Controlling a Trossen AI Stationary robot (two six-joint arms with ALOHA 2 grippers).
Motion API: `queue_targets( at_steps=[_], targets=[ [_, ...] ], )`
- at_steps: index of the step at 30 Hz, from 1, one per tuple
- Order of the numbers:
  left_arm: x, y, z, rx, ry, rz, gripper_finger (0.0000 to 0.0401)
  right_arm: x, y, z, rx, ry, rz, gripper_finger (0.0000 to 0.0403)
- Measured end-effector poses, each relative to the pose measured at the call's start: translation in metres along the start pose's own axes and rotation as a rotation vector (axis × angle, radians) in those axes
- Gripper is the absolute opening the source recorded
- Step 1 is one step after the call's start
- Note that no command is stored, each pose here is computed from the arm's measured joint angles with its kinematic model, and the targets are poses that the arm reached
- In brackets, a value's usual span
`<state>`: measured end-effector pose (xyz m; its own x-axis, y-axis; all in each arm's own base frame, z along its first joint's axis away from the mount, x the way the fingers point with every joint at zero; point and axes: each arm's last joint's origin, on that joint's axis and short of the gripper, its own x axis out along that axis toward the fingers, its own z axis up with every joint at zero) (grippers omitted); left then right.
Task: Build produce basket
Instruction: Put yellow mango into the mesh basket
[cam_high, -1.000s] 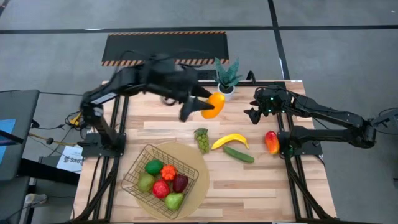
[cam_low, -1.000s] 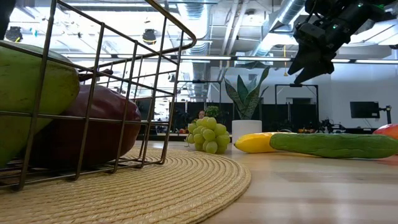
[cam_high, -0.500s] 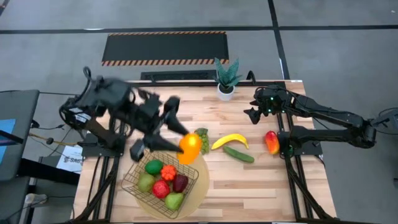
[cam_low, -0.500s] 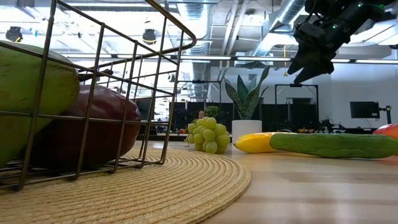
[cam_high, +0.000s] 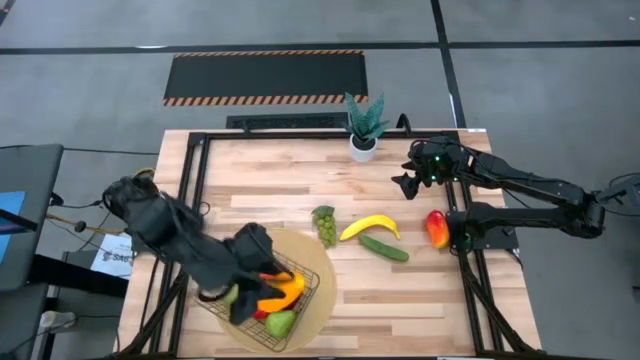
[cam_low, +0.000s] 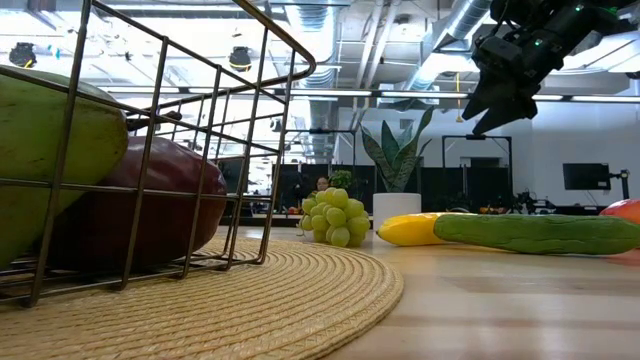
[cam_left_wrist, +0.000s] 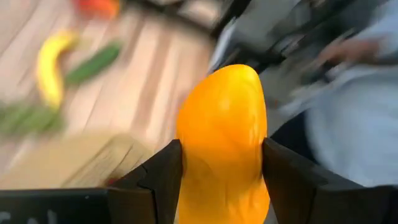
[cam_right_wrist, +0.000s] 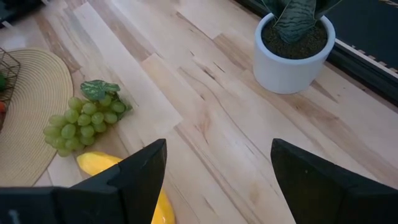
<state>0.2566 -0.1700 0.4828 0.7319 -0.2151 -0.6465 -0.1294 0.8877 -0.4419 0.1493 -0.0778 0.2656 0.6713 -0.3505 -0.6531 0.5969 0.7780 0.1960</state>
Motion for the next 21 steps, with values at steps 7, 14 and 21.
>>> queue_targets(
  at_steps=[7, 14, 21],
  targets=[
    [0.050, 0.007, -0.030, 0.117, 0.329, 0.222, 0.0176, 0.000, 0.000, 0.000, 0.000, 0.000, 0.000, 0.0311],
    [0.100, 0.019, -0.050, 0.321, 0.580, 0.220, 0.0176, 0.000, 0.000, 0.000, -0.003, 0.000, 0.000, 0.0311],
    [0.119, 0.053, -0.055, 0.428, 0.686, 0.285, 0.0176, 0.000, 0.000, 0.000, -0.010, 0.000, 0.000, 0.0311]
  ],
)
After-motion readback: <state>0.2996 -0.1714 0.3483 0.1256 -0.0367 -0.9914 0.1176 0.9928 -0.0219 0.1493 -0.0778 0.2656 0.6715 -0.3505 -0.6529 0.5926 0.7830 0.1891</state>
